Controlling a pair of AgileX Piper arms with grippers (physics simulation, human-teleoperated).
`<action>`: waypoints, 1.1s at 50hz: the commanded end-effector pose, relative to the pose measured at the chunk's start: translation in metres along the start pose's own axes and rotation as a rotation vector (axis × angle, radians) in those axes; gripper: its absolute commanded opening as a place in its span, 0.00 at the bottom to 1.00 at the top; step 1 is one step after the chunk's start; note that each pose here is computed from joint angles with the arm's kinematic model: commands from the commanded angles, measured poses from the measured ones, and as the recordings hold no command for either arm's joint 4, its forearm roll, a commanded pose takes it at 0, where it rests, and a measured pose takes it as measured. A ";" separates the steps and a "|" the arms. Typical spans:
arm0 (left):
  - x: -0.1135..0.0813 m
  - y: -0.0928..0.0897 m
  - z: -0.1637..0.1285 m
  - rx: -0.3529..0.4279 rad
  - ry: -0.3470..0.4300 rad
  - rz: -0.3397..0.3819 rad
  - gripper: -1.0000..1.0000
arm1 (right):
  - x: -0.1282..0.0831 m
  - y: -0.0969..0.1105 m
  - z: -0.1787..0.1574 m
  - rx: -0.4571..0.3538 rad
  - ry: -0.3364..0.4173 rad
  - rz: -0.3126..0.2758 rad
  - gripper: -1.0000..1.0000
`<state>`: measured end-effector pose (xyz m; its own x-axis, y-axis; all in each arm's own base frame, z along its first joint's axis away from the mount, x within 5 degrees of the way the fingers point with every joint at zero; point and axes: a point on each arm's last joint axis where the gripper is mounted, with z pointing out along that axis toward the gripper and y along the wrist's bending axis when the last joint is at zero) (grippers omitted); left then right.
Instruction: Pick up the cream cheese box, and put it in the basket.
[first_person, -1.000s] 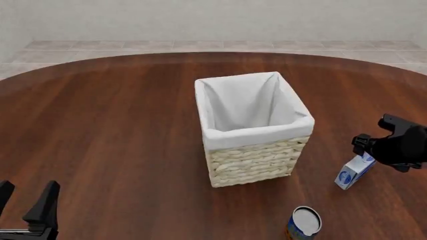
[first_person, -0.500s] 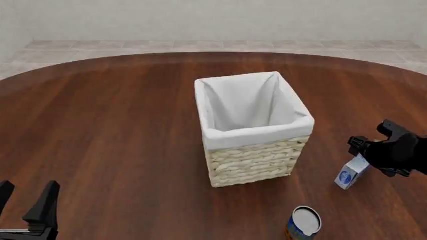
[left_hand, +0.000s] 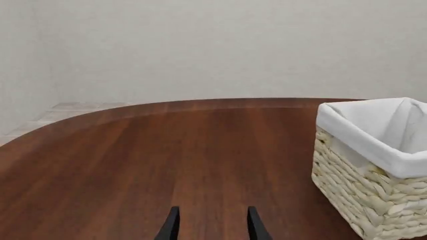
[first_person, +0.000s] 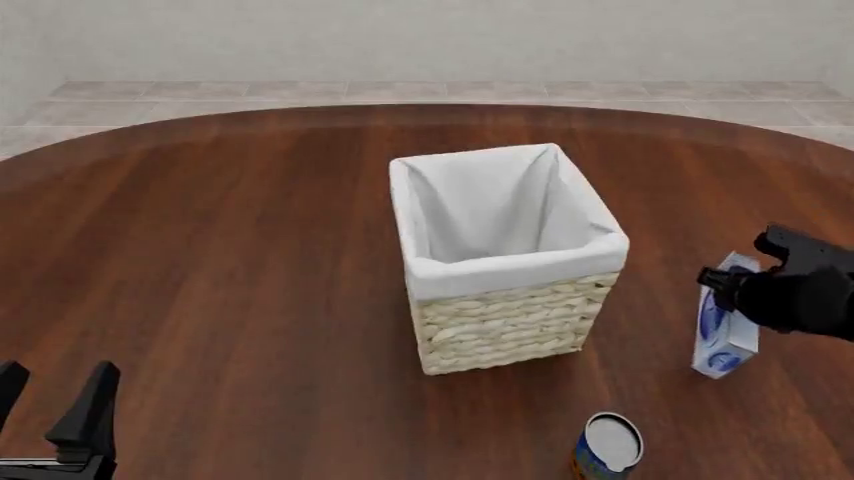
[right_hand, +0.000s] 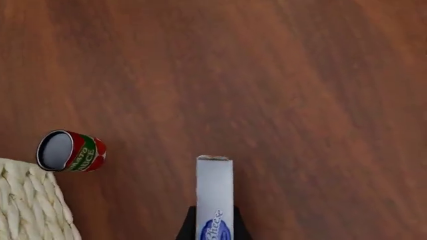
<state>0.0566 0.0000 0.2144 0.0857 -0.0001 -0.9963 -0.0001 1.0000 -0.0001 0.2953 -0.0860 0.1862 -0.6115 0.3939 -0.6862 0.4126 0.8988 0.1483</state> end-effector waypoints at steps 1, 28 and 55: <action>0.000 0.000 0.000 0.000 0.000 0.000 1.00 | -0.014 0.020 -0.037 -0.050 -0.092 -0.185 0.00; 0.000 0.000 0.000 0.000 0.000 0.000 1.00 | -0.080 0.076 -0.151 -0.205 -0.336 -0.328 0.00; 0.000 0.000 0.000 0.000 0.000 0.000 1.00 | -0.132 0.153 -0.254 -0.401 -0.633 -0.671 0.00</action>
<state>0.0566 0.0000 0.2144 0.0858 0.0000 -0.9963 -0.0001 1.0000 0.0000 0.2738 0.0172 0.4483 -0.2333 -0.1686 -0.9577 -0.1001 0.9838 -0.1488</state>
